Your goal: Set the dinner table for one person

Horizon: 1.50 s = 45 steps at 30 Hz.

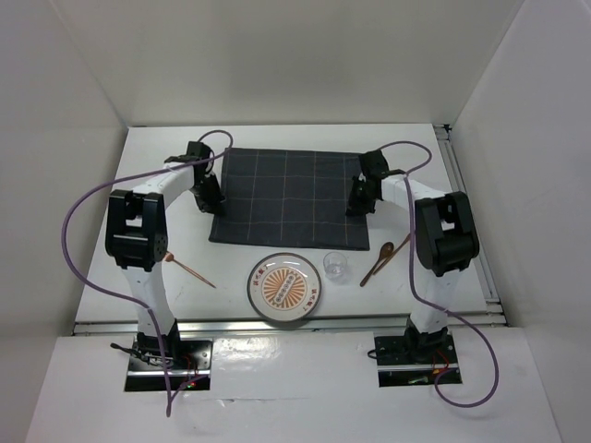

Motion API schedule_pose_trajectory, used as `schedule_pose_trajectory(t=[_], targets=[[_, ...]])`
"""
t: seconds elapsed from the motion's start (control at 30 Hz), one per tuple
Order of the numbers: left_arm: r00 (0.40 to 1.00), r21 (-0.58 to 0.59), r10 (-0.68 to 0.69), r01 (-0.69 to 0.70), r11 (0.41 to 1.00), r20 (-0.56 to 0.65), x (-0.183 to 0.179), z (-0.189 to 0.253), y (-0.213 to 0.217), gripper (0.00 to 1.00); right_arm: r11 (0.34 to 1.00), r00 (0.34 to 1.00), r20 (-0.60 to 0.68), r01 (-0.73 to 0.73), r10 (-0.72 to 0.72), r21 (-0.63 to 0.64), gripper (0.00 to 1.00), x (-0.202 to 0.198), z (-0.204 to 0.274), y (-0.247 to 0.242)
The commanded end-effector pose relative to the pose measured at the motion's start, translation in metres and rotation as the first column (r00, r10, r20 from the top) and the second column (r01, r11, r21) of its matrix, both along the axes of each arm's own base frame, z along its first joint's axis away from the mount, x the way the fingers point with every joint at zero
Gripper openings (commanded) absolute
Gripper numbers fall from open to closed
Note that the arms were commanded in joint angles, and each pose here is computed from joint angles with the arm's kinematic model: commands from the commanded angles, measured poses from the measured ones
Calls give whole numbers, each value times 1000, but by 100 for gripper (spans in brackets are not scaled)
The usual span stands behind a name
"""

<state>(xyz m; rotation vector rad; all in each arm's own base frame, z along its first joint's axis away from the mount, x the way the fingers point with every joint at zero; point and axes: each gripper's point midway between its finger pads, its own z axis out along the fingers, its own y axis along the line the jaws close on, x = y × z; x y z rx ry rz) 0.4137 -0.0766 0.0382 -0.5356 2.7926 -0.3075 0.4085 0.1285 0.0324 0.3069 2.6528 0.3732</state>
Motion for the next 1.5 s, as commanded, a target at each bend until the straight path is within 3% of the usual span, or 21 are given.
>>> schedule_pose_trajectory(t=[0.0, 0.2, 0.37, 0.53, 0.57, 0.6, 0.7, 0.83, 0.93, 1.0, 1.2, 1.37, 1.47], targets=[[999, 8, 31, -32, 999, 22, -2, 7, 3, 0, 1000, 999, 16, 29, -29, 0, 0, 21, -10, 0], [1000, 0, 28, -28, 1000, 10, -6, 2, 1, 0, 999, 1000, -11, 27, -28, -29, 0, 32, -26, -5], [999, 20, 35, -35, 999, 13, -7, 4, 5, 0, 999, 1000, 8, 20, -20, -29, 0, 40, -11, -4], [997, 49, 28, -31, 998, 65, 1, 38, 10, 0, 1000, 986, 165, -9, 7, 15, 0, 46, 85, 5], [993, 47, 18, -24, 999, 121, 10, 61, 10, 0, 1000, 978, 208, -10, 8, 7, 3, 46, 105, 3], [992, 61, 10, -18, 998, 129, 10, 71, 12, 0, 1000, 967, 254, -20, 15, 17, 31, 47, 127, 7], [976, 83, -9, -10, 996, 216, 16, 118, 16, 3, 1000, 942, 335, -20, 17, 5, 69, 20, 179, -3], [941, 95, -42, 11, 995, 336, 1, 174, 19, 17, 999, 969, 242, -49, 46, 5, 77, -40, 163, -7], [928, 91, -55, 23, 996, 368, -21, 188, 19, 22, 995, 987, 136, -91, 84, 41, 78, -95, 139, 1], [920, 82, -57, 27, 996, 388, -38, 194, 19, 23, 990, 990, 76, -121, 116, 69, 85, -126, 120, 13], [924, 19, -73, 71, 997, 375, -58, 182, 7, 26, 981, 988, -6, -154, 156, 115, 87, -176, 87, 37], [925, -53, -88, 115, 992, 370, -63, 187, -7, 26, 981, 985, -45, -159, 165, 115, 66, -187, 60, 43], [916, -61, -91, 124, 990, 390, -66, 195, -9, 26, 982, 986, -57, -152, 159, 113, 64, -188, 49, 48]])
